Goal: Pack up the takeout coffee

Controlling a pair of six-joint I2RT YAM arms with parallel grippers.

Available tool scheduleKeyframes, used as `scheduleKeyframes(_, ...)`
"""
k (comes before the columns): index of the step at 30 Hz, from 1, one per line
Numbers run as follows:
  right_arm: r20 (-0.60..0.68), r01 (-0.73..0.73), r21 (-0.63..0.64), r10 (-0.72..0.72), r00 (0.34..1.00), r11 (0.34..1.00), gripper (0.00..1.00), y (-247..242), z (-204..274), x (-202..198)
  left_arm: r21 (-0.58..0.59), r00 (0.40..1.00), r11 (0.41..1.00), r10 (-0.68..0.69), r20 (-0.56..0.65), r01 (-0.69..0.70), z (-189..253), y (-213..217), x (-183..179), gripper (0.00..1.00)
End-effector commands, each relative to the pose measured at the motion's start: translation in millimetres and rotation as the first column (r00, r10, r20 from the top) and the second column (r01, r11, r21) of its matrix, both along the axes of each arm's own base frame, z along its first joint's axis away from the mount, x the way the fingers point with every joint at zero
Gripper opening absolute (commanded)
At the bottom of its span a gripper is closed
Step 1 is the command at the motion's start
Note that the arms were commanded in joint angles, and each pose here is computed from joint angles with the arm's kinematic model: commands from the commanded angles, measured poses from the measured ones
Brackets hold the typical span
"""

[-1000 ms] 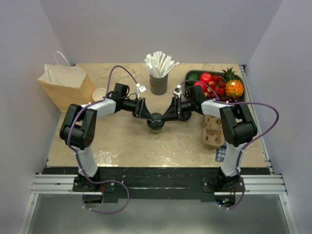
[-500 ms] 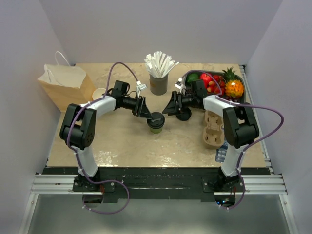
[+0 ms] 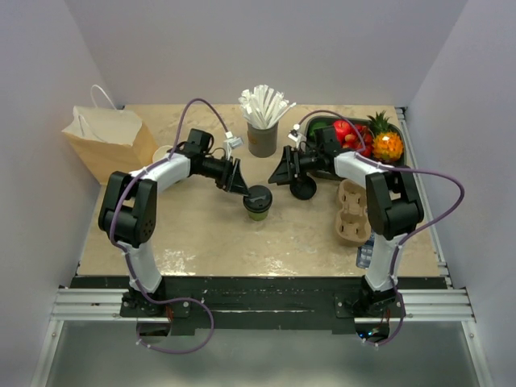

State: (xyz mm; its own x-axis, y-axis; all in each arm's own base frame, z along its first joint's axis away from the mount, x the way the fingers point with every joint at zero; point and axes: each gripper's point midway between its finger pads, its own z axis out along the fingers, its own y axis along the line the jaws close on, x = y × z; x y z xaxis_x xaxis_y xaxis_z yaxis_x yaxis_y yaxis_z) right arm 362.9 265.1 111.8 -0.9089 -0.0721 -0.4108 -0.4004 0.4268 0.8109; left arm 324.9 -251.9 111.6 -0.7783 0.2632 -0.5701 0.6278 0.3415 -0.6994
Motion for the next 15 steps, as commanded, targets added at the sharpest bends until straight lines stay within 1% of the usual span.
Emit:
scheduleKeyframes(1,0.036,-0.011,-0.015,0.011,0.999,1.0,0.7,0.5,2.5,7.1,-0.017,0.999,1.0,0.004,0.043,-0.003,13.4,1.0,8.4,0.63)
scheduleKeyframes(5,0.033,-0.011,-0.016,0.011,0.999,1.0,0.69,0.4,1.4,6.8,-0.038,0.999,0.999,0.001,0.038,0.001,16.4,-2.2,11.7,0.62)
scheduleKeyframes(12,0.017,-0.035,0.025,0.035,0.999,0.999,0.7,5.3,7.0,1.0,-0.046,0.999,0.999,-0.004,0.038,0.006,14.8,-3.1,12.0,0.62)
scheduleKeyframes(15,0.007,-0.042,0.023,0.042,0.999,0.999,0.71,7.0,2.9,-0.4,-0.054,1.0,0.999,0.008,0.013,-0.008,15.9,-4.5,12.7,0.62)
